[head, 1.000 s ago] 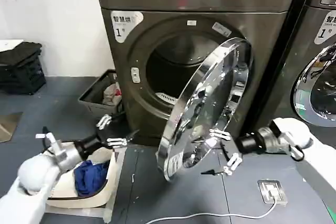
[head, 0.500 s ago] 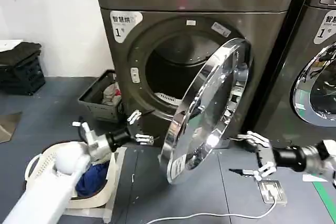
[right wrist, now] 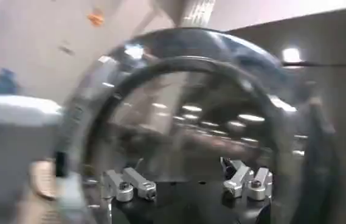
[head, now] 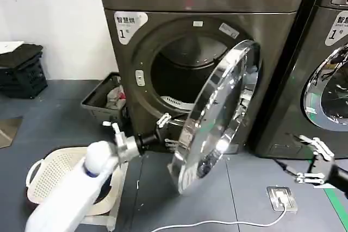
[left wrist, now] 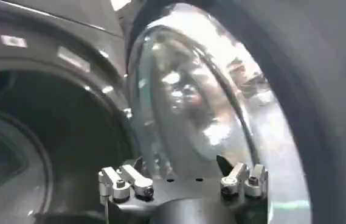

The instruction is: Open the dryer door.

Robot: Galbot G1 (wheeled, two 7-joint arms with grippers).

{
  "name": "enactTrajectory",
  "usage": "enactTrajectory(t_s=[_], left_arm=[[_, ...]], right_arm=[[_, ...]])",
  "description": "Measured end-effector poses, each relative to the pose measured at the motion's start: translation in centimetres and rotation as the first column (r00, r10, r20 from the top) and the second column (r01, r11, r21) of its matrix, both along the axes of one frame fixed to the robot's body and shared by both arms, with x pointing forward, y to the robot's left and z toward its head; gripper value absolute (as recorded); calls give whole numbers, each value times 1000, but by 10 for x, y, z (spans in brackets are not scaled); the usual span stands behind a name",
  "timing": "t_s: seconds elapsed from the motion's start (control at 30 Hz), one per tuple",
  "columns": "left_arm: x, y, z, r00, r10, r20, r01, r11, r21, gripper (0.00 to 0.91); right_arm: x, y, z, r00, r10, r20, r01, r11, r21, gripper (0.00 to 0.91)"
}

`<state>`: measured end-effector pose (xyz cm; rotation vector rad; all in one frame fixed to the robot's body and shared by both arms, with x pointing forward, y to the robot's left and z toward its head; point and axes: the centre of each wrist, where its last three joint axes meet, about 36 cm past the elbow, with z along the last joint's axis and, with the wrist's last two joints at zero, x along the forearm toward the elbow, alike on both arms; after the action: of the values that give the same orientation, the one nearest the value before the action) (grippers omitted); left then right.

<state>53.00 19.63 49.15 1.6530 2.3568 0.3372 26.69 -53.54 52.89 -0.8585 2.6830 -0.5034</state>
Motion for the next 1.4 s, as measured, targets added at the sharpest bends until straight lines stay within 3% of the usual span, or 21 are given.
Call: enactTrajectory(t_s=[0.23, 0.43, 0.7, 1.03, 1.3, 1.4], left_arm=[[12, -26, 0, 999, -41, 8, 41, 999, -5, 907], [22, -52, 2, 998, -56, 18, 56, 998, -17, 907], [29, -87, 8, 996, -84, 32, 85, 996, -33, 907], [26, -128, 8, 994, -102, 37, 104, 993, -49, 907], [25, -158, 14, 994, -104, 40, 106, 993, -50, 907], [26, -169, 15, 994, -94, 52, 97, 994, -54, 907]], right_arm=[[-54, -10, 5, 930, -368, 20, 368, 930, 1, 907], [-96, -13, 15, 709, -705, -2, 705, 709, 31, 907], [-139, -3, 24, 334, -942, -9, 942, 334, 28, 907], [-201, 4, 20, -147, -987, 73, 987, -142, 70, 907], [-256, -13, 20, -504, -841, 195, 863, -501, 68, 907], [-279, -21, 18, -592, -766, 252, 801, -595, 72, 907]])
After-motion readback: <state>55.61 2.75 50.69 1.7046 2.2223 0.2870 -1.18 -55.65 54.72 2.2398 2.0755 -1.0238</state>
